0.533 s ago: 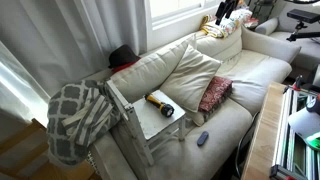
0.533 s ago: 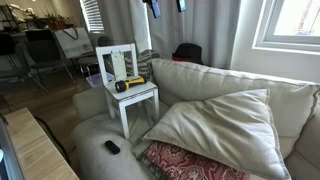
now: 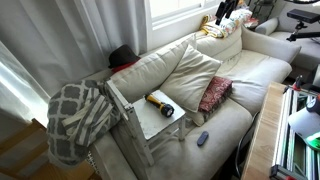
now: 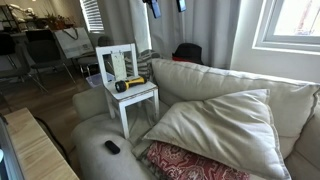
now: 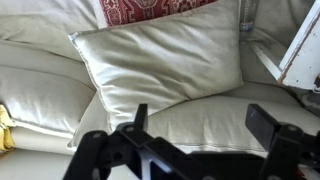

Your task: Press a button on the flashlight

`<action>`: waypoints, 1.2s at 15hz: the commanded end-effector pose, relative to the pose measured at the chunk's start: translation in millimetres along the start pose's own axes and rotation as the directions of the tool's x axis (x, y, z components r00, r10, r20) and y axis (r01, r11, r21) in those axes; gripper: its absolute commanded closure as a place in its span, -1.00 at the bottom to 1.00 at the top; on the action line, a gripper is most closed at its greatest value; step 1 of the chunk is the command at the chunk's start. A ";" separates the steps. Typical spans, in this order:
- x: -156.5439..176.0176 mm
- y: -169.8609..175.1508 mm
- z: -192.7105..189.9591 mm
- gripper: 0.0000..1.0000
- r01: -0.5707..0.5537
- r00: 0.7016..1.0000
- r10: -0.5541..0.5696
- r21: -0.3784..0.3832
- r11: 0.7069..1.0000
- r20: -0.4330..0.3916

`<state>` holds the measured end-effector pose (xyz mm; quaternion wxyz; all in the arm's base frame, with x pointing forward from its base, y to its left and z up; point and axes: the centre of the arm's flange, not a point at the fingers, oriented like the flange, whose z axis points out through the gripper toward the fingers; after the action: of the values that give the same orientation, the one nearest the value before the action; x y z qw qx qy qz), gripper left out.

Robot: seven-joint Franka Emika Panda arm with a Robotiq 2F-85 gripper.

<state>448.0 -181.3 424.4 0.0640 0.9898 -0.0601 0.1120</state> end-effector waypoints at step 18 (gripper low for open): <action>65.5 -272.1 122.3 -1.00 0.493 0.839 -0.543 0.422 0.761 -0.001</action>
<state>574.0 62.7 290.2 -0.1183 0.9634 0.2371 0.0395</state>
